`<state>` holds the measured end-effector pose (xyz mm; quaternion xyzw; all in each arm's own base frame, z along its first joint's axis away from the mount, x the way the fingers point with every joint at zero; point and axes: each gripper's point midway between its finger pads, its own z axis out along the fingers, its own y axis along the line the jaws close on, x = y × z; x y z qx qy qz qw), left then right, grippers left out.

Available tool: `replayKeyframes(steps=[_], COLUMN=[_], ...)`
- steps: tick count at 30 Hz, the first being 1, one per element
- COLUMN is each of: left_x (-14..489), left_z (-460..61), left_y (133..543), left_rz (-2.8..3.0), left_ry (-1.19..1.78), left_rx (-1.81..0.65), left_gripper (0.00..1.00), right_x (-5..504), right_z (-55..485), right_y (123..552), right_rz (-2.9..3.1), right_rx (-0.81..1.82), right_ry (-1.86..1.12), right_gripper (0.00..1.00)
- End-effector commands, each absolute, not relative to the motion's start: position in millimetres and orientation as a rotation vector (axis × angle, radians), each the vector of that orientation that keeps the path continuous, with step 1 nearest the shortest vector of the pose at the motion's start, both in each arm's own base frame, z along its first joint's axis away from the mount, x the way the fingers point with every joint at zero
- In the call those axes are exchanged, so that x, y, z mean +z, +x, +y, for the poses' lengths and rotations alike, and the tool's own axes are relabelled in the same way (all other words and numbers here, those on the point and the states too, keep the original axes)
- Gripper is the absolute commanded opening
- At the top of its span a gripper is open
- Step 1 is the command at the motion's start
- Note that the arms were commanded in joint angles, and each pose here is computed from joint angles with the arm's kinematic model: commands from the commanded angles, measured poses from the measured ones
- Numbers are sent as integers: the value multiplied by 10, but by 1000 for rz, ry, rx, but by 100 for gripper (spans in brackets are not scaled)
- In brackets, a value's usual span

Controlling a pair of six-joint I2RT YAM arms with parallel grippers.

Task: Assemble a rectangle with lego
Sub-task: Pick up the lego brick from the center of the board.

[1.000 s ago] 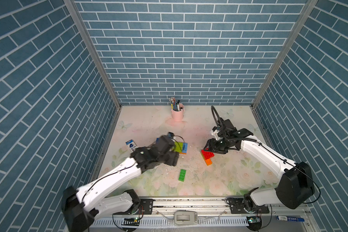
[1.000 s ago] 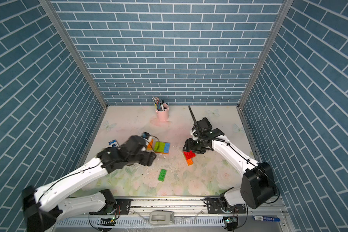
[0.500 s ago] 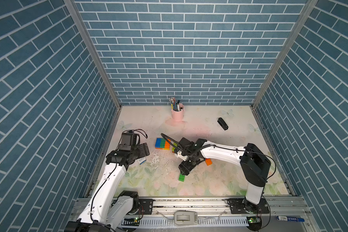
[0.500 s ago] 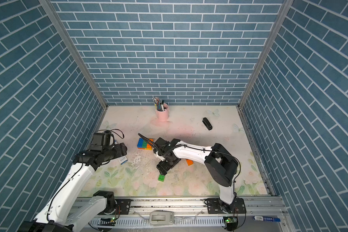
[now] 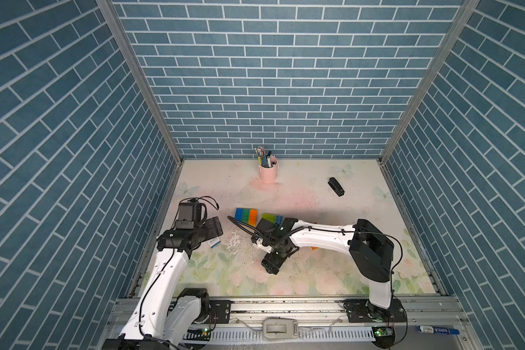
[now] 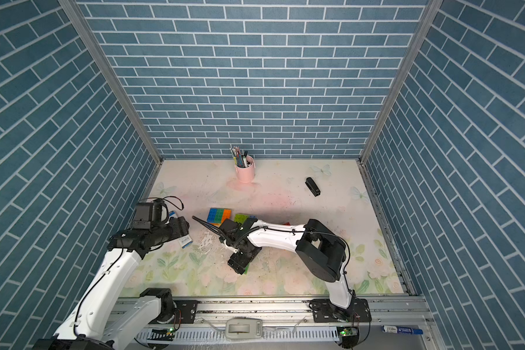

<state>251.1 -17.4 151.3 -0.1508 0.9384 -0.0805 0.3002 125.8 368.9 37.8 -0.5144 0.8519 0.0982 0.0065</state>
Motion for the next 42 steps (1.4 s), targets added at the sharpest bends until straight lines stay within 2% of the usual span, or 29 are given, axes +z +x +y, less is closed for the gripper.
replayKeyframes(steps=[1, 4, 13, 17, 25, 29, 33, 38, 42], left_x=[1515, 1519, 1504, 1495, 1487, 1499, 1521, 1612, 1696], left_z=[-146, -144, -158, -168, -177, -179, -190, -365, -973], left_y=[2492, 2499, 2500, 2507, 2506, 2517, 2526, 2565, 2594], left_rz=[2483, 2480, 2482, 2485, 2487, 2485, 2480, 2463, 2386], left_ry=[-392, -394, -393, -391, -388, -386, -365, -236, 77], left_rx=[-201, -202, -214, -221, -226, -229, -232, -239, -204], left_gripper=[84, 84, 84, 84, 83, 83, 82, 79, 79], right_x=[307, 284, 257, 236, 267, 341, 603, 1090, 1268], right_z=[3549, 3556, 3608, 3603, 3671, 3687, 3627, 3143, 2408], right_y=[1304, 1327, 1360, 1376, 1412, 1444, 1520, 1714, 1814], right_rz=[2643, 2630, 2626, 2625, 2612, 2608, 2645, 2772, 2889], right_rx=[151, 118, 95, 78, 89, 103, 166, 242, 202], right_ry=[-1671, -1681, -1664, -1664, -1630, -1593, -1457, -1096, -795], right_gripper=[76, 71, 71, 67, 72, 62, 59, 56, 52])
